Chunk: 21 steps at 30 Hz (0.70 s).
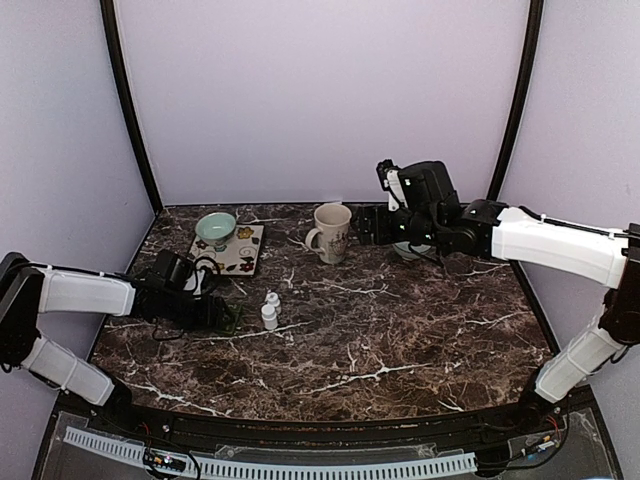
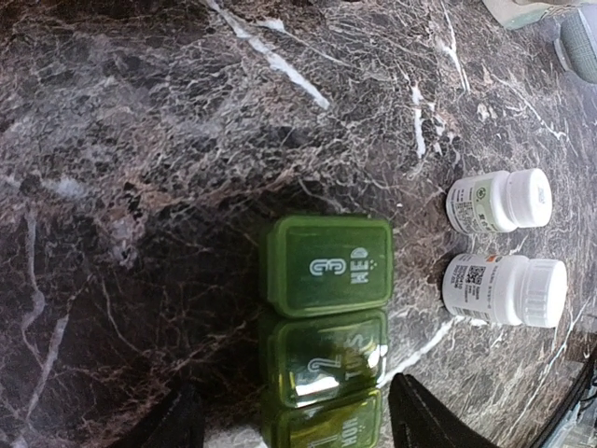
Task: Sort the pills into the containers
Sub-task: Pick up the pill container from the center of the board.
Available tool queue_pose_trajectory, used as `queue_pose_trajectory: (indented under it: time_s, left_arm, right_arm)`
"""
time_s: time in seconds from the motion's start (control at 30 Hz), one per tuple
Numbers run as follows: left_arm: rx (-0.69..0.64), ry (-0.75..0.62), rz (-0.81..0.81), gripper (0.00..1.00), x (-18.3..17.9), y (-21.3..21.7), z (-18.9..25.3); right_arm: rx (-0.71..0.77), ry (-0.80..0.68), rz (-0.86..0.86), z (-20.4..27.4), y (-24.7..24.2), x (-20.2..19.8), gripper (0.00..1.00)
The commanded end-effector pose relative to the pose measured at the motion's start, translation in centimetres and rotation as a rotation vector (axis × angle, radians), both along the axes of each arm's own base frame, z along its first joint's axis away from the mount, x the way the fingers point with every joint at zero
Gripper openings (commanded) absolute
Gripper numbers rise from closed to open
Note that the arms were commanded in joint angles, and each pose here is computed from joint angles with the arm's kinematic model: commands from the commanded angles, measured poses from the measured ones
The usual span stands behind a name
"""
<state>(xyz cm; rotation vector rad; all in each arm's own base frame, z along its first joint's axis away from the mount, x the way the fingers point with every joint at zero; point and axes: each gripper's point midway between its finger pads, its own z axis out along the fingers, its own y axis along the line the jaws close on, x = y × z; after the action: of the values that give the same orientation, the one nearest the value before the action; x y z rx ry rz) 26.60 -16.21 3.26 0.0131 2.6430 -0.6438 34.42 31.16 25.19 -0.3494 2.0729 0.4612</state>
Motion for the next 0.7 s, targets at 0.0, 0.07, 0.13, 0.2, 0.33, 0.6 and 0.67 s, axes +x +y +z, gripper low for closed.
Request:
queue_pose_trajectory:
  time_s: [0.0,0.07,0.13,0.2,0.33,0.6,0.67]
  left_arm:
    - [-0.003,-0.018,-0.029,0.69,1.0,-1.0,0.7]
    - [0.005,-0.010,-0.041,0.69,1.1,-1.3,0.5]
    - [0.012,-0.002,-0.050,0.69,1.0,-1.6,0.3]
    - [0.020,0.007,-0.062,0.68,0.9,-1.9,0.0]
    - [0.080,0.043,-0.070,0.68,0.3,-2.0,-0.7]
    - [0.197,0.058,-0.049,0.68,-0.8,-0.7,-1.1]
    - [0.211,0.054,-0.035,0.68,-1.0,-0.2,-1.0]
  right_arm:
    - [0.022,-0.026,0.001,1.5,0.8,0.2,0.87]
    - [0.016,-0.024,0.002,1.5,0.9,0.3,0.88]
    - [0.012,-0.024,0.005,1.4,1.0,0.4,0.88]
    - [0.006,-0.025,0.005,1.4,1.0,0.4,0.88]
    - [-0.004,-0.028,0.005,1.5,1.1,0.6,0.89]
    - [-0.016,-0.018,0.014,1.1,1.5,0.8,0.90]
    - [-0.017,-0.018,0.015,1.1,1.6,0.8,0.90]
